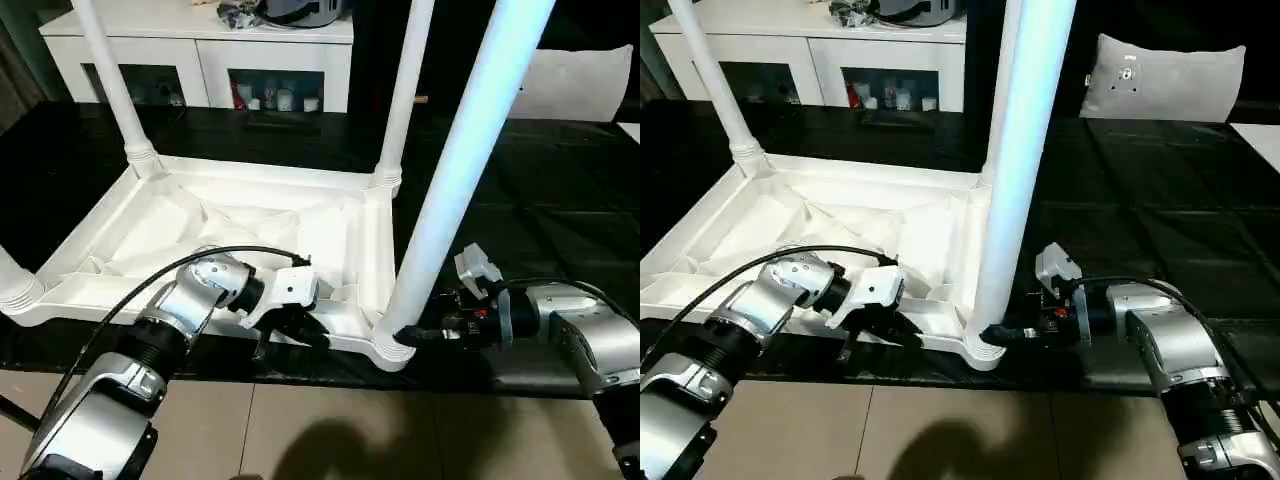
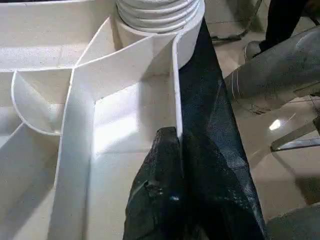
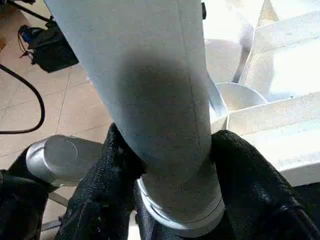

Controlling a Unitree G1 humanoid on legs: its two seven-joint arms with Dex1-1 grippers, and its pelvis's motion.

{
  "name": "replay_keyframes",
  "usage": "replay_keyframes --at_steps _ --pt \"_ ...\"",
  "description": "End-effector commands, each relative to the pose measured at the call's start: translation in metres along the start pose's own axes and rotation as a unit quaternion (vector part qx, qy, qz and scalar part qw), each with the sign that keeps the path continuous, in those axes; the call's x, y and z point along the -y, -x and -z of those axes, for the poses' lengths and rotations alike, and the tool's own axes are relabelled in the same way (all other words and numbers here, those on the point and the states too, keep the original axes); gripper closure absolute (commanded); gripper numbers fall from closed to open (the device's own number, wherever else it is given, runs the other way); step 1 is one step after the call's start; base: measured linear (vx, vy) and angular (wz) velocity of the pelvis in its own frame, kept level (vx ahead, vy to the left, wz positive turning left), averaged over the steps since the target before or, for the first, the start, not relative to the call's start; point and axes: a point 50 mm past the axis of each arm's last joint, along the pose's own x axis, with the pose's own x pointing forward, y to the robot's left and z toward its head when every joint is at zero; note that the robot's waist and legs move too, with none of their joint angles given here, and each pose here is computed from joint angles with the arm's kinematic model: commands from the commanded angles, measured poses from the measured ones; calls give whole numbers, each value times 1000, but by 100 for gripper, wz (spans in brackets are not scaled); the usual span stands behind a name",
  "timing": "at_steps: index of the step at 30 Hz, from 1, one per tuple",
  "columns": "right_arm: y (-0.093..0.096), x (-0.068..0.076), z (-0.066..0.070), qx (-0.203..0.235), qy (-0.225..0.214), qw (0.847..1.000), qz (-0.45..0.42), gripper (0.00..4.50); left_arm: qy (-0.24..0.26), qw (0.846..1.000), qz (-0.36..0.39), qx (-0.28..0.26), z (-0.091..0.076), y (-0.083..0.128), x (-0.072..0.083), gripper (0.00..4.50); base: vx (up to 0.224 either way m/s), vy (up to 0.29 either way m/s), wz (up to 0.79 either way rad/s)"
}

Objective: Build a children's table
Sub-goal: Rotate leg to tighten

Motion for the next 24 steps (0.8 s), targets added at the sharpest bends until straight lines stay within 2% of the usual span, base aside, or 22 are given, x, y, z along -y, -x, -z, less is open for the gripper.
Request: replay_keyframes --at_steps 1,7,10,12,13,14,16,17,18,19,22,23,24 --pt "-5 -6 0 5 -6 1000 -24 247 -1 999 35 -13 1 -8 4 450 0 0 0" --pt "-10 -12 -1 44 -21 999 -17 250 21 999 3 23 -6 -15 1 450 0 0 0" --pt "-26 -2 -10 77 -49 993 80 251 67 995 -60 30 -13 -26 -8 450 0 0 0" --pt "-30 1 -11 81 -57 990 102 251 80 993 -78 37 -16 -29 -11 450 0 0 0" --pt "-38 8 -11 85 -78 982 152 251 110 986 -109 58 -22 -35 -16 450 0 0 0" --pt "-38 8 -11 85 -78 982 152 251 110 986 -109 58 -22 -35 -16 450 0 0 0" --pt "-50 20 -9 74 -112 961 243 251 150 972 -167 70 -31 -42 -25 450 0 0 0" --pt "-51 22 -9 72 -116 958 254 251 155 970 -175 70 -32 -43 -26 450 0 0 0" --pt "-54 30 -7 70 -145 936 312 251 171 960 -208 74 -35 -46 -32 450 0 0 0" --pt "-56 34 -8 71 -153 925 341 251 178 955 -225 75 -37 -48 -34 450 0 0 0" --pt "-60 40 -12 88 -142 910 378 251 186 945 -258 70 -41 -50 -39 450 0 0 0" --pt "-62 41 -14 103 -140 908 382 216 181 944 -268 68 -43 -50 -40 450 0 0 0" --pt "-62 41 -14 106 -141 907 382 216 180 943 -270 68 -44 -51 -40 450 0 0 0"
